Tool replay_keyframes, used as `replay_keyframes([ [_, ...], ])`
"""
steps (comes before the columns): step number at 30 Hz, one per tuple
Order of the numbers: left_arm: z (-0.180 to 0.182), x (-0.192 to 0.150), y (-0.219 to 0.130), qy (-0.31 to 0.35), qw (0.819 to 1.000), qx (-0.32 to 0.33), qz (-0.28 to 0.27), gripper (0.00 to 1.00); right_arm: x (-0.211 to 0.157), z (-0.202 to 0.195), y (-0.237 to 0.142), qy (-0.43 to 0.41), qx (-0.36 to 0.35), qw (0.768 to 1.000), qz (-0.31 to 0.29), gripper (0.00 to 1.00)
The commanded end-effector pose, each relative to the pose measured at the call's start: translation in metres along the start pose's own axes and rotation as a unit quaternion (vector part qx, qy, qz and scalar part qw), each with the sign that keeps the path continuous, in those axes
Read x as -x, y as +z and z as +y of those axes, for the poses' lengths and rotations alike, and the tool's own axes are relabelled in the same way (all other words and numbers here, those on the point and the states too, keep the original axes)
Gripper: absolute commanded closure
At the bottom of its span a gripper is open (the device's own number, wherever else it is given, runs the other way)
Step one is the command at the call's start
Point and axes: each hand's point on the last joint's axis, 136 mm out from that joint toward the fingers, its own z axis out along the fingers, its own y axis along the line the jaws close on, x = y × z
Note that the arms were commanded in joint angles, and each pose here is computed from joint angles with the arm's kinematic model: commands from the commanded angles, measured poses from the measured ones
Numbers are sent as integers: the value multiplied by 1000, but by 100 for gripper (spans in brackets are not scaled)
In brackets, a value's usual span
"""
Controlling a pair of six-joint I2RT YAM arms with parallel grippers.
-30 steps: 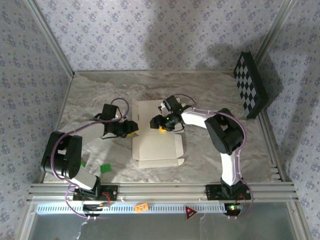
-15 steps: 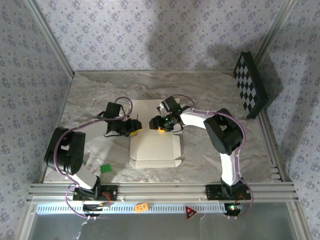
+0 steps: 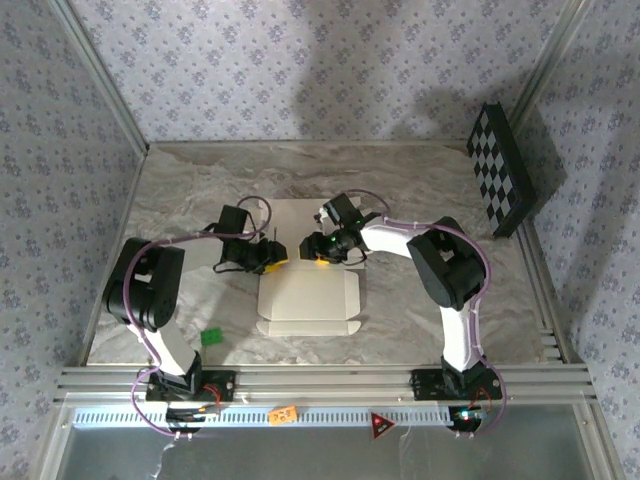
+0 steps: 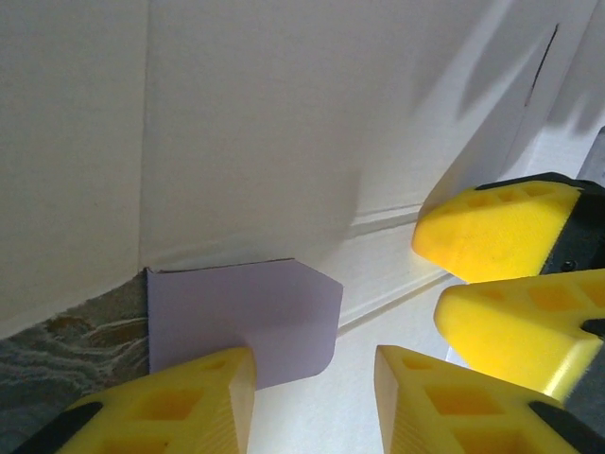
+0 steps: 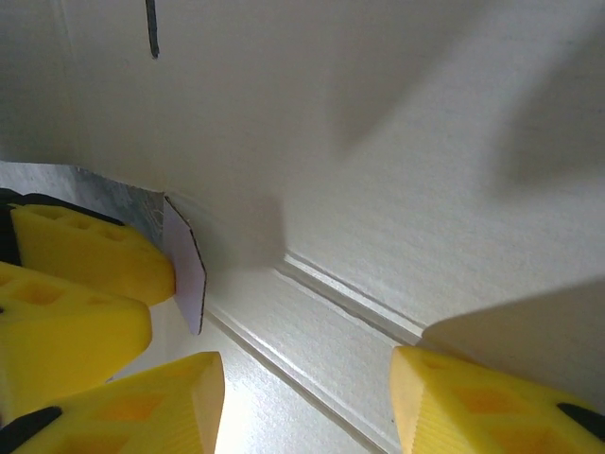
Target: Fold the paper box
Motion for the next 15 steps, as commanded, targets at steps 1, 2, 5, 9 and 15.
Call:
replay_keyframes([
  [1, 5, 1, 6, -6, 1000, 19, 9, 64, -21, -14, 9, 19, -19, 999, 30, 50],
  [2, 9, -1, 7, -9, 999, 28, 13, 66, -21, -15, 9, 18, -20, 999, 31, 51],
  [5, 20, -6, 8, -16, 998, 56, 24, 69, -22, -17, 8, 19, -24, 999, 30, 52],
  [9, 36, -14, 9, -19, 994, 101, 39, 72, -21, -18, 4, 15, -32, 999, 27, 52],
  [15, 49, -31, 14, -13, 986, 154, 59, 74, -23, -22, -2, 5, -51, 998, 24, 52],
])
